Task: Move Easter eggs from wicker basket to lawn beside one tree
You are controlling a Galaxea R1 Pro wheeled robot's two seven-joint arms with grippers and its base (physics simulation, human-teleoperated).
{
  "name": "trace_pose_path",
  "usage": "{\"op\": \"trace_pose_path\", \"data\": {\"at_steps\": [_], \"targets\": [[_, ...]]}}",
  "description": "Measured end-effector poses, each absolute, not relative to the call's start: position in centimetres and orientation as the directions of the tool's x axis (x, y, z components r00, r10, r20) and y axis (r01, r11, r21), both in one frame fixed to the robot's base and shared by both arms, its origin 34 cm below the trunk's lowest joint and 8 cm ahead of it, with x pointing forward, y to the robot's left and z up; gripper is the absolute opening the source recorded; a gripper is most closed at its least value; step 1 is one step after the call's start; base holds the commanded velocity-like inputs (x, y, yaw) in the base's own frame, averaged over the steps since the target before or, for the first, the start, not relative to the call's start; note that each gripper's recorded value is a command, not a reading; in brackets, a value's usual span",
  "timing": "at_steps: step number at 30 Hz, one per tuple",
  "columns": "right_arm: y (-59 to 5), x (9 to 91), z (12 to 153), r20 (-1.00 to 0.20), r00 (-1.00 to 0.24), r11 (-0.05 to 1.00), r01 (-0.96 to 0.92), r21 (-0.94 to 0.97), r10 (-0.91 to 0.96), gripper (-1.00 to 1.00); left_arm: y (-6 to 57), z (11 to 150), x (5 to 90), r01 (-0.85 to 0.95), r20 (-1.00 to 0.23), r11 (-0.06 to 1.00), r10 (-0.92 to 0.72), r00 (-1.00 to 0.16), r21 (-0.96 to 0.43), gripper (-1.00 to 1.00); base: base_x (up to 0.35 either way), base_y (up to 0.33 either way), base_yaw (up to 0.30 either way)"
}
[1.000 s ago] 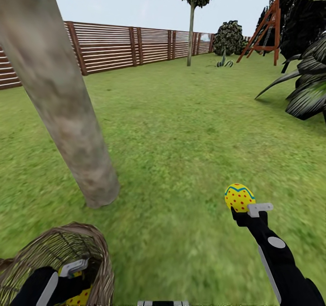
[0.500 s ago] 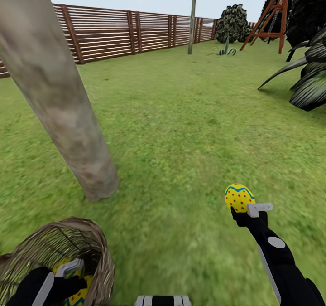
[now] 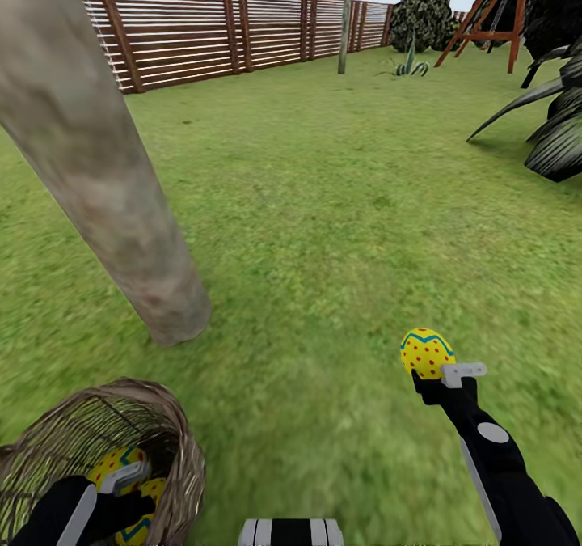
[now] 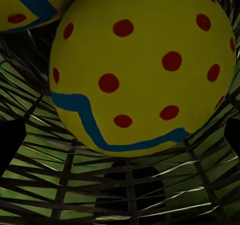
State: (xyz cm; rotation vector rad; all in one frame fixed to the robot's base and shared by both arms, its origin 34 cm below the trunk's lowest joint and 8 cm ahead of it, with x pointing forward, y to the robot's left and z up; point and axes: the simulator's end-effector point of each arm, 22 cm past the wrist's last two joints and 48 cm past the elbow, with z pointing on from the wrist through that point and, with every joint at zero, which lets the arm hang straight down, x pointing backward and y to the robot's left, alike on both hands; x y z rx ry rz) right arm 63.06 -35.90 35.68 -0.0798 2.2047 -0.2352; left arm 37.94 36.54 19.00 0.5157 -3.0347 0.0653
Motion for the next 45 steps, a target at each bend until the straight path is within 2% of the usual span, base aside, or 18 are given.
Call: {"op": "trace_pose_path", "data": {"at_steps": [11, 42, 43, 45], "targets": [[-35.2, 62.9, 35.3, -0.784, -0.606, 0.982, 0.027, -0.185, -0.131, -1.00, 36.0, 18.8, 37.7, -0.330, 0.076, 0.943, -0.327, -0.942, -0.036, 1.00, 0.134, 0.000, 0.000], [-33.8, 61.2, 29.2, -0.715, -0.684, 0.983, -0.022, -0.180, -0.146, -1.00, 35.6, 15.8, 34.9, -0.342, 0.163, 0.940, -0.335, -0.928, -0.019, 1.00, 0.002, 0.000, 0.000], [-33.8, 61.2, 29.2, -0.715, -0.684, 0.983, -0.023, -0.180, -0.146, -1.00, 35.6, 15.8, 34.9, -0.343, 0.163, 0.939, -0.335, -0.928, -0.019, -1.00, 0.000, 0.000, 0.000], [-33.8, 61.1, 29.1, -0.714, -0.685, 0.983, -0.023, -0.180, -0.146, -1.00, 35.7, 15.9, 35.2, -0.343, 0.154, 0.939, -0.336, -0.929, -0.021, -1.00, 0.000, 0.000, 0.000]]}}
